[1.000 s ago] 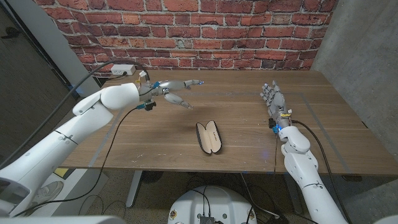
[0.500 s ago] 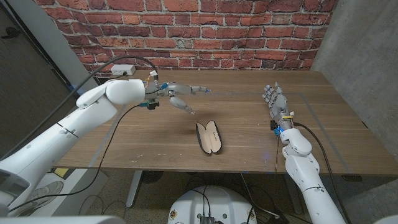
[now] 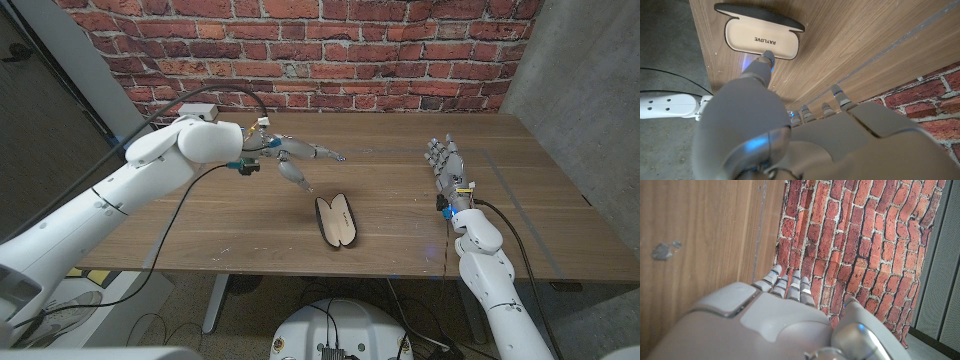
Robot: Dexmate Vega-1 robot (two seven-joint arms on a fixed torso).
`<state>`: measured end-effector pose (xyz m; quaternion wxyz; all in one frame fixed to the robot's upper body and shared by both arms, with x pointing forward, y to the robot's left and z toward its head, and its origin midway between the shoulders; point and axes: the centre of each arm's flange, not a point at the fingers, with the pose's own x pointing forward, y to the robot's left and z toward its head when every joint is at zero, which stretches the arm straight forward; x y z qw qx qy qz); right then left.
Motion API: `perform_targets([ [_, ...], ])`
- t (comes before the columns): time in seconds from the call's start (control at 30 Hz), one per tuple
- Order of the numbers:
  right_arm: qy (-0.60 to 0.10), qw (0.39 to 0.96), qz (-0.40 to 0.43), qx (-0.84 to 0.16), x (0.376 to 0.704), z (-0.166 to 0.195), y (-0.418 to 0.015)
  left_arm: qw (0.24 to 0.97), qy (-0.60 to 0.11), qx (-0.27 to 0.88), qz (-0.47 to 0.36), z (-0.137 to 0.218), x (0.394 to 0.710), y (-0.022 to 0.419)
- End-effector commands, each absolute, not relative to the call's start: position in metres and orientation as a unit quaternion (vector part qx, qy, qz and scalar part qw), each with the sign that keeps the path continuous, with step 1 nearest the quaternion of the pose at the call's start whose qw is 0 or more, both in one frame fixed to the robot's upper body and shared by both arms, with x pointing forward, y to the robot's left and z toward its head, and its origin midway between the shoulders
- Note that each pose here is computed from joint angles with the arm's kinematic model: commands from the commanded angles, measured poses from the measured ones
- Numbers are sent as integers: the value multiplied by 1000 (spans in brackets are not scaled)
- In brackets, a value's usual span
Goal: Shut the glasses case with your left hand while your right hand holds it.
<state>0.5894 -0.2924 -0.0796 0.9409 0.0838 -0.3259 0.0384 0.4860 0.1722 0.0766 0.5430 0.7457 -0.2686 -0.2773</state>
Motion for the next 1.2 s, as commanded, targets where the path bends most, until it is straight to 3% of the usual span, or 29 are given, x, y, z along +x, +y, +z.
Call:
perform_targets([
  [0.03, -323, 941, 35, 91, 592, -82, -288, 481, -232, 798, -279, 76, 474, 159],
  [1.2, -322, 941, 17, 105, 595, -89, -291, 328, -258, 869, -265, 42, 468, 116],
])
